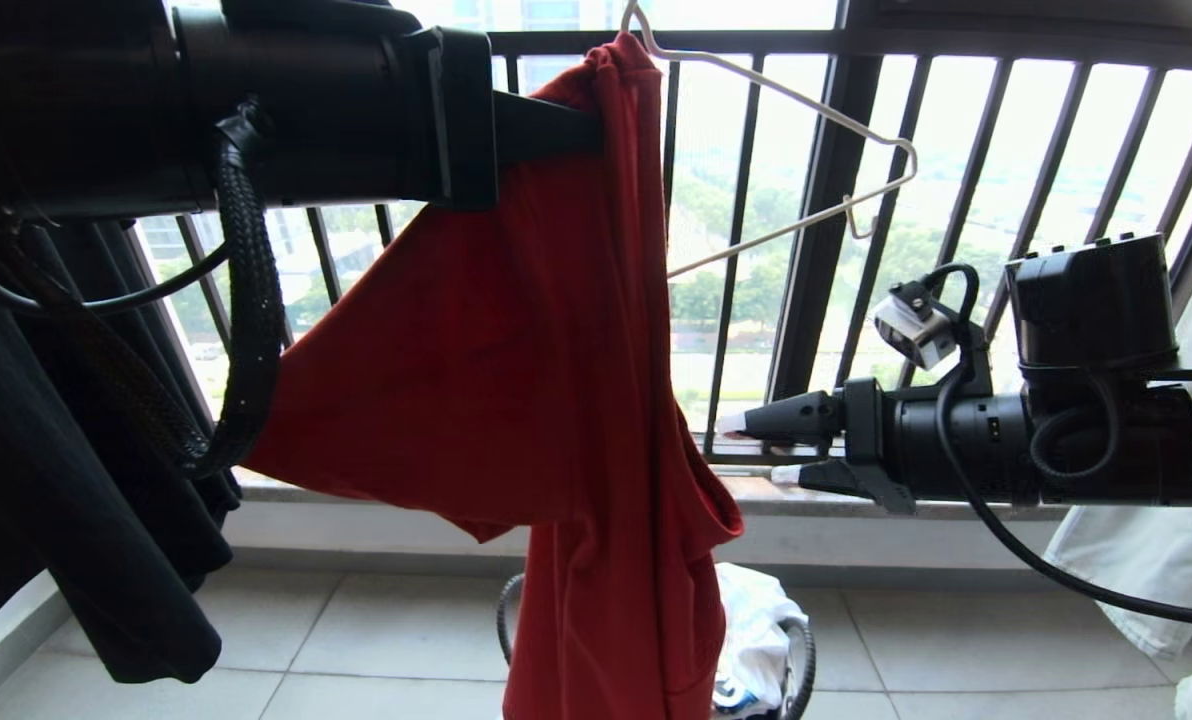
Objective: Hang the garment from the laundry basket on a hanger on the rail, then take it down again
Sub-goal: Hang the clothes on the clothes rack
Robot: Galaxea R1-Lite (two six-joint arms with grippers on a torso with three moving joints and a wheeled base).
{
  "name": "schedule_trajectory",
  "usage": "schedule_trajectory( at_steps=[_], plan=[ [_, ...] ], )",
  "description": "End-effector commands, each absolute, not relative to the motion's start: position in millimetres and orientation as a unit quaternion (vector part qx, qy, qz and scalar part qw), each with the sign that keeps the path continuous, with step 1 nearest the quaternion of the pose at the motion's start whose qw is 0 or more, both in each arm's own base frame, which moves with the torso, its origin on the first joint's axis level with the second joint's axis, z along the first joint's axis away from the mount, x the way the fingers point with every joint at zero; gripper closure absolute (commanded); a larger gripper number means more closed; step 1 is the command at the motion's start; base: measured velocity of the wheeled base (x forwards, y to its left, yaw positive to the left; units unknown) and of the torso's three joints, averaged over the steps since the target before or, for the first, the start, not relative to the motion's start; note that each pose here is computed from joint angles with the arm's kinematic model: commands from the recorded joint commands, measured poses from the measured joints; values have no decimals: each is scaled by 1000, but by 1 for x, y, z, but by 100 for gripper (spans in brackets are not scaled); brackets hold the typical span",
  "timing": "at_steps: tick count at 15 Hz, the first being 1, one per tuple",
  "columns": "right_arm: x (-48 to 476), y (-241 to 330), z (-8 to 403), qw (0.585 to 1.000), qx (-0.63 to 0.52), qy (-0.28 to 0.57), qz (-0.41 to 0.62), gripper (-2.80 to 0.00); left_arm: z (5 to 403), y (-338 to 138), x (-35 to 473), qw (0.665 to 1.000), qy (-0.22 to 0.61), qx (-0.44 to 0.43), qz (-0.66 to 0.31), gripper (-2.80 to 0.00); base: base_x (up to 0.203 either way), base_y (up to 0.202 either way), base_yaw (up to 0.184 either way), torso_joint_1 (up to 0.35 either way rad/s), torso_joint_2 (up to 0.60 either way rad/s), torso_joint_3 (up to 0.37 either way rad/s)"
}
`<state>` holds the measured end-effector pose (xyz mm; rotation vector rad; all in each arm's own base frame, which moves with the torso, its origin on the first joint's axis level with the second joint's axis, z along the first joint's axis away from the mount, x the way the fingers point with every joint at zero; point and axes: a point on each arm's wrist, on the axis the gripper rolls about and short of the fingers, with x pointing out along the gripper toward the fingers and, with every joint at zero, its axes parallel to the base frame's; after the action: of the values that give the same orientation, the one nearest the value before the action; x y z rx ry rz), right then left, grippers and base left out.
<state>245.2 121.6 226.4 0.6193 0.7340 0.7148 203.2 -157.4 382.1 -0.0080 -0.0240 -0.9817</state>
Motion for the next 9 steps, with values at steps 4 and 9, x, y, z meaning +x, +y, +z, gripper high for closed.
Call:
schedule_trajectory(
  at_steps=[4,9],
  plan=[
    [239,119,231,831,278,334,347,-280,381,-158,206,883,-10,-4,-469,0,0,0,0,0,0,0],
    [231,118,231,831,260,330,364,-280,382,-159,208,884,-11,-4,-468,0,0,0,0,0,0,0]
  ],
)
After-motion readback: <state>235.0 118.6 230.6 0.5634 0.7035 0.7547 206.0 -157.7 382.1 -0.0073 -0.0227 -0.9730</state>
